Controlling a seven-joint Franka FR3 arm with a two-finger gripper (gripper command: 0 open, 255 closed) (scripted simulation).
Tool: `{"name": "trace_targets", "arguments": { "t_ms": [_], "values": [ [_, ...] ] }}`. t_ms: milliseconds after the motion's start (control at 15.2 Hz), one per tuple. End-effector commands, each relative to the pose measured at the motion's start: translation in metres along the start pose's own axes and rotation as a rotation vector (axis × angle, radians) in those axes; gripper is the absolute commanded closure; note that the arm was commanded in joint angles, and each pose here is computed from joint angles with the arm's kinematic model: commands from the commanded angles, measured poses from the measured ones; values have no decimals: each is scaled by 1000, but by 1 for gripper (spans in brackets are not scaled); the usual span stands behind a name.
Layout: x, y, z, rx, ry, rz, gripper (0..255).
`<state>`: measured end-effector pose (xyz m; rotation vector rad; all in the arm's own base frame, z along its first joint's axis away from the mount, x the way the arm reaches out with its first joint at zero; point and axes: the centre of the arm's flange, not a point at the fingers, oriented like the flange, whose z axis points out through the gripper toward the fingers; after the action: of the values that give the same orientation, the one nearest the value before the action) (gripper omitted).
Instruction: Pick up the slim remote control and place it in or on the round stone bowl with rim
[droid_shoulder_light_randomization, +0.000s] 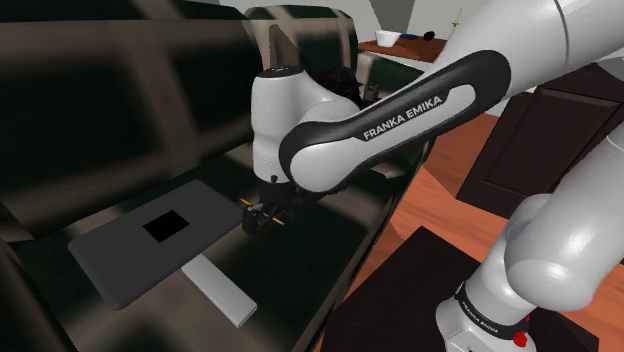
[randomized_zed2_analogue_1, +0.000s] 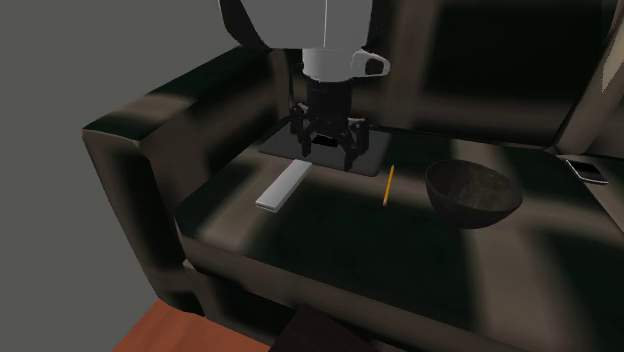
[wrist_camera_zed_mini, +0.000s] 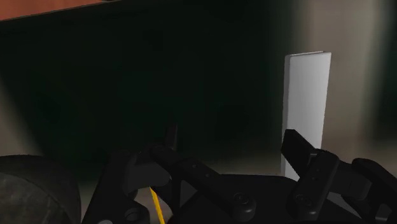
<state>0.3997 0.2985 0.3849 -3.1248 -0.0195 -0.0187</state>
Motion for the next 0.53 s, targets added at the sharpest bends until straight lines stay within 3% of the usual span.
{"name": "trace_targets", "arguments": {
  "t_ms": [0,462],
  "values": [
    [10,-21,15,2,-1,3,0],
    [33,-94,66,3,-6,7,0]
  ]
}}
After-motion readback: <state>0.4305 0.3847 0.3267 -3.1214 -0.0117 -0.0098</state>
